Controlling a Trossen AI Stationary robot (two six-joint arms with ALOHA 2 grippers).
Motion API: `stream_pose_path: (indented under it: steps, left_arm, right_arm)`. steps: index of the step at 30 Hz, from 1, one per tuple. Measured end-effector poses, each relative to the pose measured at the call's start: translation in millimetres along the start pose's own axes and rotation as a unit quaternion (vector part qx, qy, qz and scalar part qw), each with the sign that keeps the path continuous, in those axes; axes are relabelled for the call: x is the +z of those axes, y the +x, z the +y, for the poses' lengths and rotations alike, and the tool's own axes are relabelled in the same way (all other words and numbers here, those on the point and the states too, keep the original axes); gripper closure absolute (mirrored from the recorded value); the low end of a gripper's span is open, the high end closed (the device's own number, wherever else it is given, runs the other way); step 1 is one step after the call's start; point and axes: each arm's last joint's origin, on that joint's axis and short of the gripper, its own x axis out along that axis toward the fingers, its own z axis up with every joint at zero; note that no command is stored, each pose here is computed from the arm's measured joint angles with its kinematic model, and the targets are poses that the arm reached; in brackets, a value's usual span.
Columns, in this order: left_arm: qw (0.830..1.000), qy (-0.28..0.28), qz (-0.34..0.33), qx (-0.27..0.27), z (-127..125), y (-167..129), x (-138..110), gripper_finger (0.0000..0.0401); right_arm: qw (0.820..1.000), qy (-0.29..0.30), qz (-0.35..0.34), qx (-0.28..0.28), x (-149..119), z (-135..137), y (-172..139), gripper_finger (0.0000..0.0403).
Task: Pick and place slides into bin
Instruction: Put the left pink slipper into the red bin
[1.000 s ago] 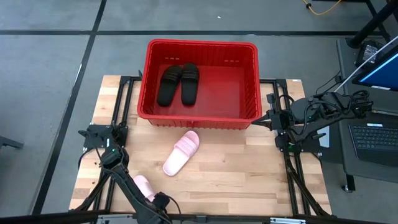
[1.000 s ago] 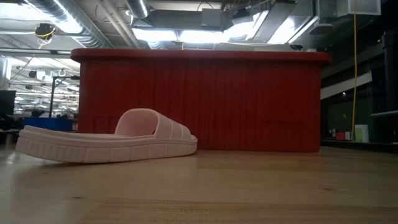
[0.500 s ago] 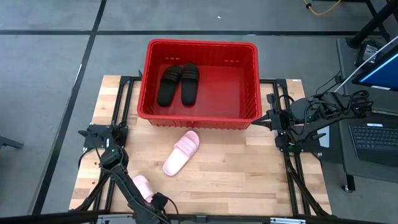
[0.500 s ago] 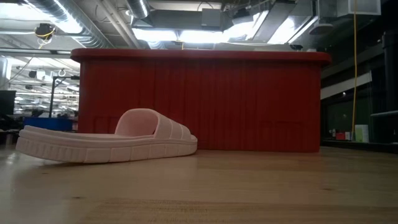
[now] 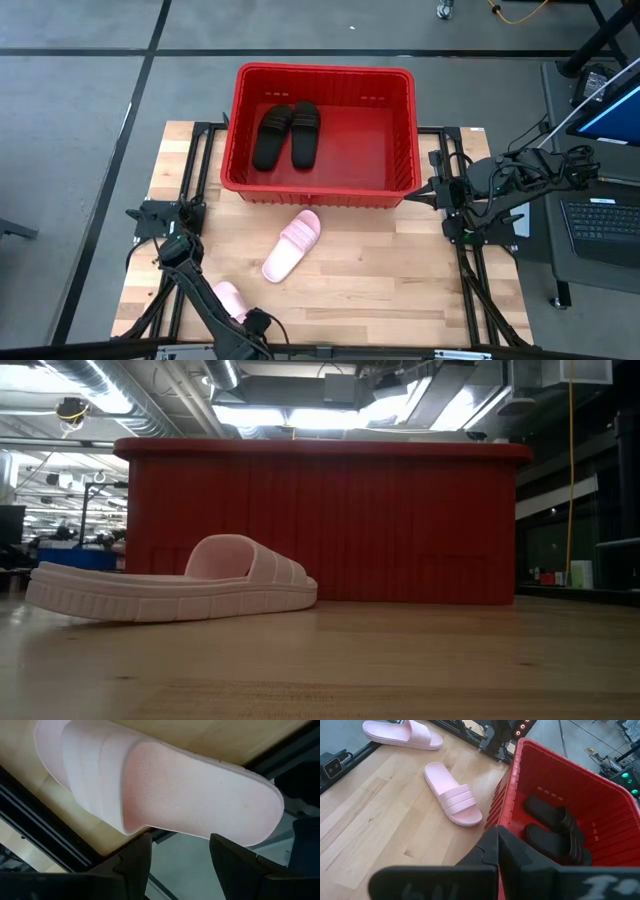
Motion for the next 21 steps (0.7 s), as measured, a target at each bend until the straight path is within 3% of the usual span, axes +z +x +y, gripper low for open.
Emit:
stream_pose_path:
  steps: [3, 10, 16, 21]
  left_arm:
    - [1.000, -0.004, -0.006, 0.012, 2, 6, 1, 0.0208]
    - [0.995, -0.025, 0.011, 0.098, 25, 35, 14, 0.0208]
    - [0.995, -0.007, -0.021, 0.095, 35, 31, 19, 0.0208]
    - [0.996, 0.020, -0.001, 0.088, 34, 28, 19, 0.0208]
  right_arm:
    - [1.000, 0.000, 0.000, 0.000, 0, 0, 0, 0.0400]
    - [1.000, 0.001, 0.001, 0.000, 0, 0, 0, 0.0400]
    - [1.000, 0.023, 0.005, 0.002, -1, 0, 0, 0.0400]
    - [1.000, 0.023, 0.006, 0.002, -1, 0, 0, 0.0400]
